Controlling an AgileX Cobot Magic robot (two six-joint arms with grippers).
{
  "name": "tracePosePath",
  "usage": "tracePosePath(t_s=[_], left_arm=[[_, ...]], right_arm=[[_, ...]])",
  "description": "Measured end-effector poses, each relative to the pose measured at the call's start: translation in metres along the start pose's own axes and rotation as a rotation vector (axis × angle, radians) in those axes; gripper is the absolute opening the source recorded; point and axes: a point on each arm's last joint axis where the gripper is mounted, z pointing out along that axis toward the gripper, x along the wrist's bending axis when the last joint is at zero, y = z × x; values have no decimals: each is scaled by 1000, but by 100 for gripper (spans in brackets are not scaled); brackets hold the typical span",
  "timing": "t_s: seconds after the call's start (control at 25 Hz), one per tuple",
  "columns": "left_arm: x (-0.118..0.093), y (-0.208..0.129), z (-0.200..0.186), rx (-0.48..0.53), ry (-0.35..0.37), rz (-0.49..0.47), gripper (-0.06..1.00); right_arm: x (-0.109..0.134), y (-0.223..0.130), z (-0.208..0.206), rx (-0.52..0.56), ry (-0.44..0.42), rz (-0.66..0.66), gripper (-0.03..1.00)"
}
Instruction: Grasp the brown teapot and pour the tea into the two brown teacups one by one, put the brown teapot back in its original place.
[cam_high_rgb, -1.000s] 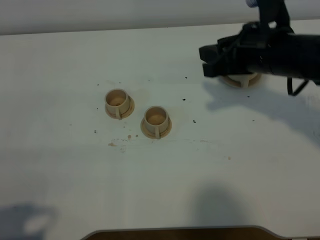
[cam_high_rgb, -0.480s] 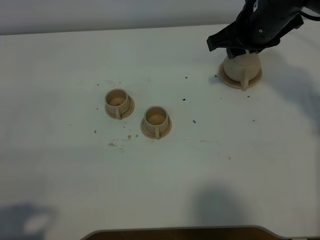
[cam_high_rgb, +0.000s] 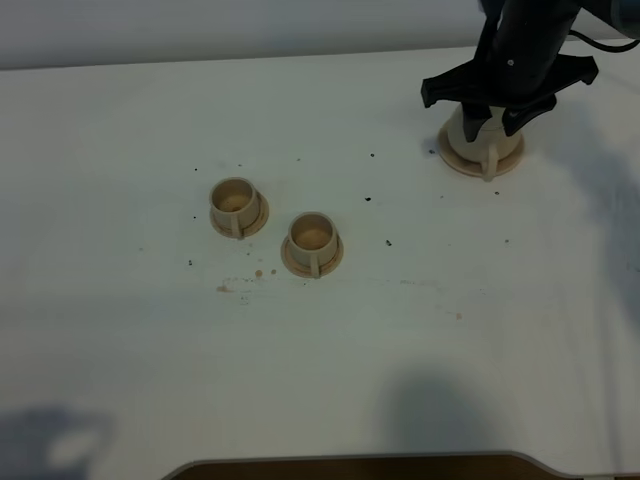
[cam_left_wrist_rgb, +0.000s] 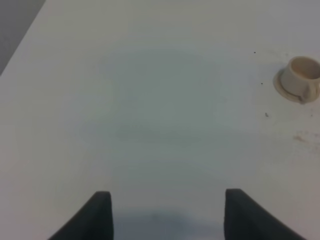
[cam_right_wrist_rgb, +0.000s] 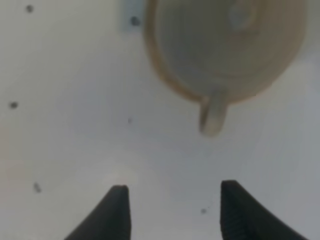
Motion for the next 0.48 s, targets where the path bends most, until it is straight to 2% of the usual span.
tracePosePath(t_s=[0.24, 0.48], left_arm=[[0, 0, 0, 0, 0, 0, 50], [0, 0, 0, 0, 0, 0, 50]], right_arm=[[-14, 24, 20, 4, 30, 58, 43], [-16, 27, 35, 32, 58, 79, 43]])
